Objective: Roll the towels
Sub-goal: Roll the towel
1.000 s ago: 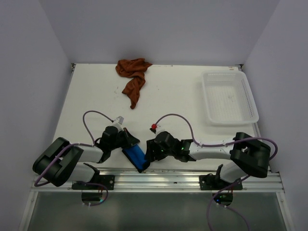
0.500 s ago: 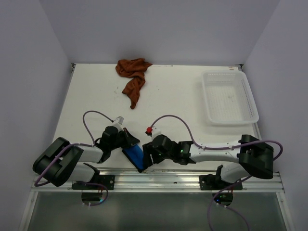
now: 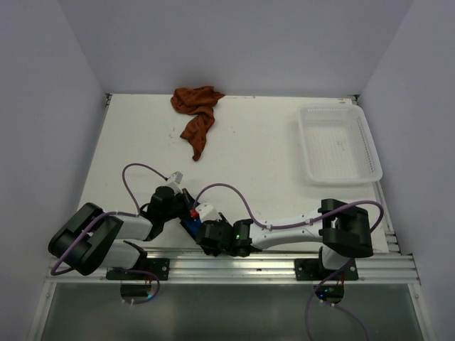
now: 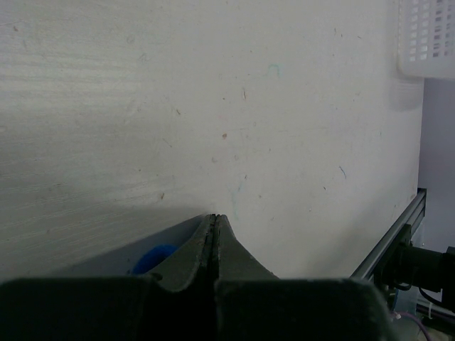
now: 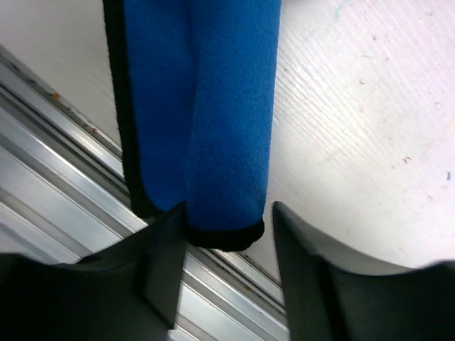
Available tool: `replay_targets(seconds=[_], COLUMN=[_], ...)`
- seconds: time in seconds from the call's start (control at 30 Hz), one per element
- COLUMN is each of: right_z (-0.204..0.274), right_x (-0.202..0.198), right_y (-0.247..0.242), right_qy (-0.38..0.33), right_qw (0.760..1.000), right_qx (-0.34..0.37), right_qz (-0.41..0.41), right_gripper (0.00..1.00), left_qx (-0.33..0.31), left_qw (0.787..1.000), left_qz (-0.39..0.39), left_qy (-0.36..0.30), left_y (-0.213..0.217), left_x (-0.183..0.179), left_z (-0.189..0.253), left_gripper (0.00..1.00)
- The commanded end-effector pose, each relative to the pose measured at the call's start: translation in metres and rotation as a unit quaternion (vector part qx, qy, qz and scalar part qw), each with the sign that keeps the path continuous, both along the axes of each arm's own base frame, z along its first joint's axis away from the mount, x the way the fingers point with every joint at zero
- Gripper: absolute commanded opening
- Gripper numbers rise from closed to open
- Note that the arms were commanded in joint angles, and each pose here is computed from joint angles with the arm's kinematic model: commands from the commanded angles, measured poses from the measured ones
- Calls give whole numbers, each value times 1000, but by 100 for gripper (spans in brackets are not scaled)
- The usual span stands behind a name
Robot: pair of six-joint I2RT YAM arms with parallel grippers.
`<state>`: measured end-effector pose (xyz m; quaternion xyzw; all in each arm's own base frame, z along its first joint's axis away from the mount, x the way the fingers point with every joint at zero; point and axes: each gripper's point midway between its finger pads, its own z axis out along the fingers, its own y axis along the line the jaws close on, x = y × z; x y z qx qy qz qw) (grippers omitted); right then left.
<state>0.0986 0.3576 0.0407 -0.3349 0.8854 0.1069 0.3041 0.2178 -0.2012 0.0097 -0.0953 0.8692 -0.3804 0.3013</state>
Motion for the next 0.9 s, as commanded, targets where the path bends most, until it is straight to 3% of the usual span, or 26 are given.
replay_targets(seconds=[0.0,0.3,0.47,0.73,0.87], right_z=[9,8,3,-5,-4], right_x=[11,10,10,-13,-20], right_y=[-10,-7,-15,-14,-8], right_qy=[-58,-76,-115,-198,-247], right_qw=[997,996,989,960,933], right_qx=[-46,-45,-88,-171,-231], right_qz=[-8,4,28,96,124], right_gripper=[48,16,0,0,0], left_qx=[93,94,96,101,102], left_qw=[993,993,993,993,993], left_qz=[1,1,1,-2,-2], left_qy=[73,72,70,66,64], left_y=[33,33,32,30,28], left_x=[-35,-35,-32,-25,-21], left_z=[-51,-52,-50,-47,-44], left_gripper=[0,0,0,0,0])
